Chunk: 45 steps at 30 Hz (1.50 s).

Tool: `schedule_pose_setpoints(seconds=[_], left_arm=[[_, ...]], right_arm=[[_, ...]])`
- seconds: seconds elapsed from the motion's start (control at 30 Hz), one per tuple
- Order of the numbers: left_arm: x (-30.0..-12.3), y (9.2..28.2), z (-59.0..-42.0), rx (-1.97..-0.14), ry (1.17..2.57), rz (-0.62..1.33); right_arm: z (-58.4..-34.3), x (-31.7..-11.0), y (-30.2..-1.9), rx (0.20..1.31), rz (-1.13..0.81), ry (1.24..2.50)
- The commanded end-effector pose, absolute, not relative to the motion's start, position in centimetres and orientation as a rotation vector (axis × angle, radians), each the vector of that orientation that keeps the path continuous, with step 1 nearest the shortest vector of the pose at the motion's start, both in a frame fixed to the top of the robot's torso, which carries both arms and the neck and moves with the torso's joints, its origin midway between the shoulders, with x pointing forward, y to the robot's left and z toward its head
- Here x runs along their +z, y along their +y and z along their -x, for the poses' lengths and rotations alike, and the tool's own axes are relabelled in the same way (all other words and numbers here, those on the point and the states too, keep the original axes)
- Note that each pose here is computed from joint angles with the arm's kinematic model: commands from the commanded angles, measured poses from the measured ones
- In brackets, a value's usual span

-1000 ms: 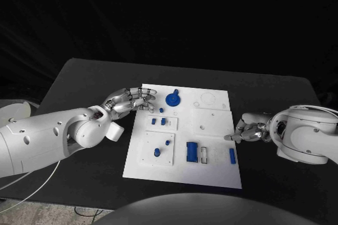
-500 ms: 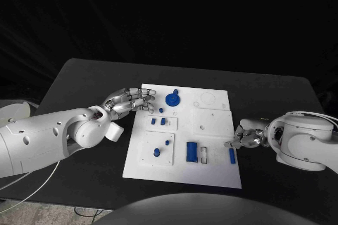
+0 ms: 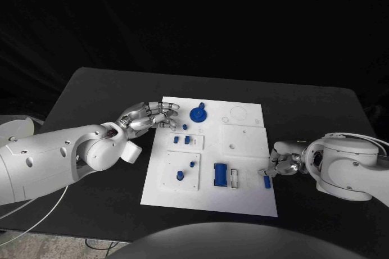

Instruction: Assemble the parts on the task board

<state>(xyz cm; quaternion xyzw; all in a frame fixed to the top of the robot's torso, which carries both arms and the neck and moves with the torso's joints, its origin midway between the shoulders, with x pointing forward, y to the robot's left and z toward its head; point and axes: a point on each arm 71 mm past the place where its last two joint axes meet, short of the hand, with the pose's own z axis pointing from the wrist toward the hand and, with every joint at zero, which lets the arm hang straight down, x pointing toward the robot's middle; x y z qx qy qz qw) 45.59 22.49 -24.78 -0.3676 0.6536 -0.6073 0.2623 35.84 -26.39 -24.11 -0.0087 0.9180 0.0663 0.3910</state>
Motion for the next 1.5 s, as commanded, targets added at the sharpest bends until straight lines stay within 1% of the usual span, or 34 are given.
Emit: schedule_pose_setpoints(seconds=[0.03, 0.6, 0.87, 0.97, 1.3, 1.5], left_arm=[[-24.8, 22.3, -45.5, -1.668, 1.778, 0.993], [-24.9, 22.2, -45.4, -1.666, 1.786, 0.996], [-25.0, 22.2, -45.4, -1.667, 1.789, 0.998], [-25.0, 22.3, -45.3, -1.667, 1.789, 0.999], [-25.1, 22.2, -45.3, -1.667, 1.793, 1.000], [-25.1, 22.2, -45.3, -1.667, 1.795, 1.001]], right_arm=[[-35.5, -24.7, -26.2, 0.155, 0.043, 2.351], [-35.3, -25.1, -25.7, 0.173, 0.036, 2.348], [-35.2, -25.0, -25.1, 0.206, 0.017, 2.328], [-35.2, -24.9, -24.9, 0.237, -0.024, 2.329], [-35.1, -24.4, -23.8, 0.417, -0.301, 2.416], [-35.2, -24.2, -23.1, 0.483, -0.400, 2.447]])
